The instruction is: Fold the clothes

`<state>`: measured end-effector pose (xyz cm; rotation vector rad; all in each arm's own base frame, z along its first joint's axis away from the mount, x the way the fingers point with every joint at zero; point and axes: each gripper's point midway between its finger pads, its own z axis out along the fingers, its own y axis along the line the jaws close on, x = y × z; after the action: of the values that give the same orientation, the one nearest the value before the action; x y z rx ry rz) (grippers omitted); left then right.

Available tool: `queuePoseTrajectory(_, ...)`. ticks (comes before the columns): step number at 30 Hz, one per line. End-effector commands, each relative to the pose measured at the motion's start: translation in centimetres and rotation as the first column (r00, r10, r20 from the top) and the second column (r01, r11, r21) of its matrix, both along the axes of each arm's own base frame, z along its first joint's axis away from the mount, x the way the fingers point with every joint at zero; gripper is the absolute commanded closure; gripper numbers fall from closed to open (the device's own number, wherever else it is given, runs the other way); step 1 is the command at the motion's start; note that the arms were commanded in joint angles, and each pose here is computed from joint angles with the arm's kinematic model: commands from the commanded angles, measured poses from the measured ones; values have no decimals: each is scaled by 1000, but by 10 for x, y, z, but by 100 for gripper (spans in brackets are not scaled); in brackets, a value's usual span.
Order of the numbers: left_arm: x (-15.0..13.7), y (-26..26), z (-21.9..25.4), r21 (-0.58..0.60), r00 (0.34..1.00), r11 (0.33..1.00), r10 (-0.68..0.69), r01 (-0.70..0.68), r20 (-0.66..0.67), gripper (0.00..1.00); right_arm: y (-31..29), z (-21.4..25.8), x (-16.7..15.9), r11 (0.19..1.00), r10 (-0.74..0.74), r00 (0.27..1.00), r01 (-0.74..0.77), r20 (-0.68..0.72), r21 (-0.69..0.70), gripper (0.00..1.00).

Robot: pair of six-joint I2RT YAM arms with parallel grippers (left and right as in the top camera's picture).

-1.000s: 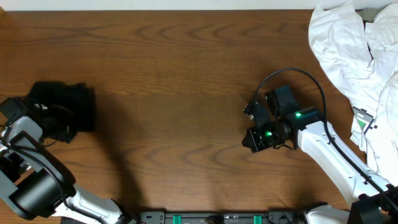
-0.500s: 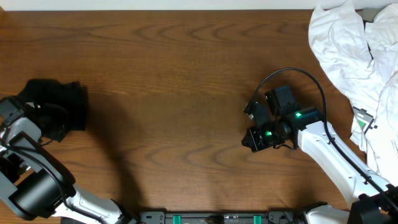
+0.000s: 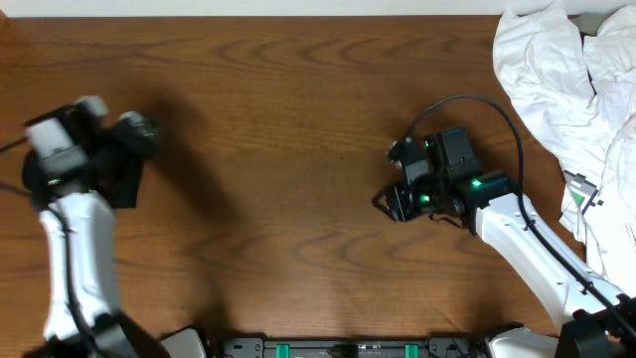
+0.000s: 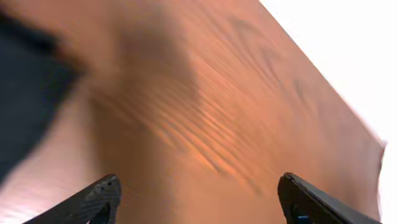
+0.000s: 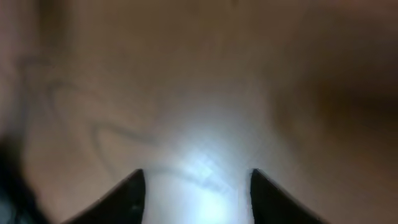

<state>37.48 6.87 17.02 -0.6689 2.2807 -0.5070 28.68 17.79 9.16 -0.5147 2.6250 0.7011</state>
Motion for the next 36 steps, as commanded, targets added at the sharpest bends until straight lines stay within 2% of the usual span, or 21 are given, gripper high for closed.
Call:
queuePoseTrajectory(1, -5, -35, 4, 216, 987, 963, -158, 159, -24, 13, -8, 0, 15, 998, -33, 997, 36, 68, -43, 34)
queuePoseTrajectory(2, -8, -50, 3, 239, 981, 951, -190, 195, -45, 5, -6, 4, 21, 999, -36, 995, 39, 95, -35, 34)
queuePoseTrajectory(3, -12, -63, 2, 248, 974, 941, -219, 228, -63, 2, -5, 7, 26, 999, -38, 992, 41, 119, -28, 24)
queuePoseTrajectory(4, -17, -77, -1, 253, 964, 930, -252, 265, -86, 2, -5, 10, 32, 999, -44, 988, 48, 149, -24, 3)
queuePoseTrajectory(5, -20, -86, -4, 255, 956, 921, -275, 293, -107, 2, -5, 13, 37, 998, -51, 983, 57, 174, -26, 1)
queuePoseTrajectory(11, -53, -115, -25, 212, 903, 889, -351, 405, -248, 2, -28, 28, 67, 986, -139, 948, 159, 285, -49, 1)
queuePoseTrajectory(14, -70, -114, -32, 193, 879, 883, -359, 429, -313, 2, -41, 37, 65, 976, -198, 942, 215, 270, -33, 1)
queuePoseTrajectory(17, -78, -114, -29, 230, 863, 850, -395, 474, -316, 2, -55, 49, 53, 963, -259, 935, 271, 242, -17, 1)
queuePoseTrajectory(21, -87, -112, -6, 318, 897, 841, -384, 438, -218, 2, -68, 77, 32, 952, -282, 914, 304, 291, -32, 1)
queuePoseTrajectory(26, -116, -111, 15, 382, 915, 837, -398, 392, -65, 2, -89, 106, -6, 914, -344, 848, 402, 404, -64, 1)
queuePoseTrajectory(30, -142, -109, 18, 418, 914, 839, -403, 349, 44, 2, -95, 114, -39, 887, -419, 775, 460, 473, 31, 1)
queuePoseTrajectory(33, -153, -108, 19, 434, 910, 841, -402, 323, 102, 2, -100, 108, -58, 851, -509, 732, 507, 453, 138, 1)
queuePoseTrajectory(36, -158, -107, 25, 442, 906, 842, -402, 308, 134, 2, -104, 101, -68, 836, -539, 715, 517, 445, 183, 1)
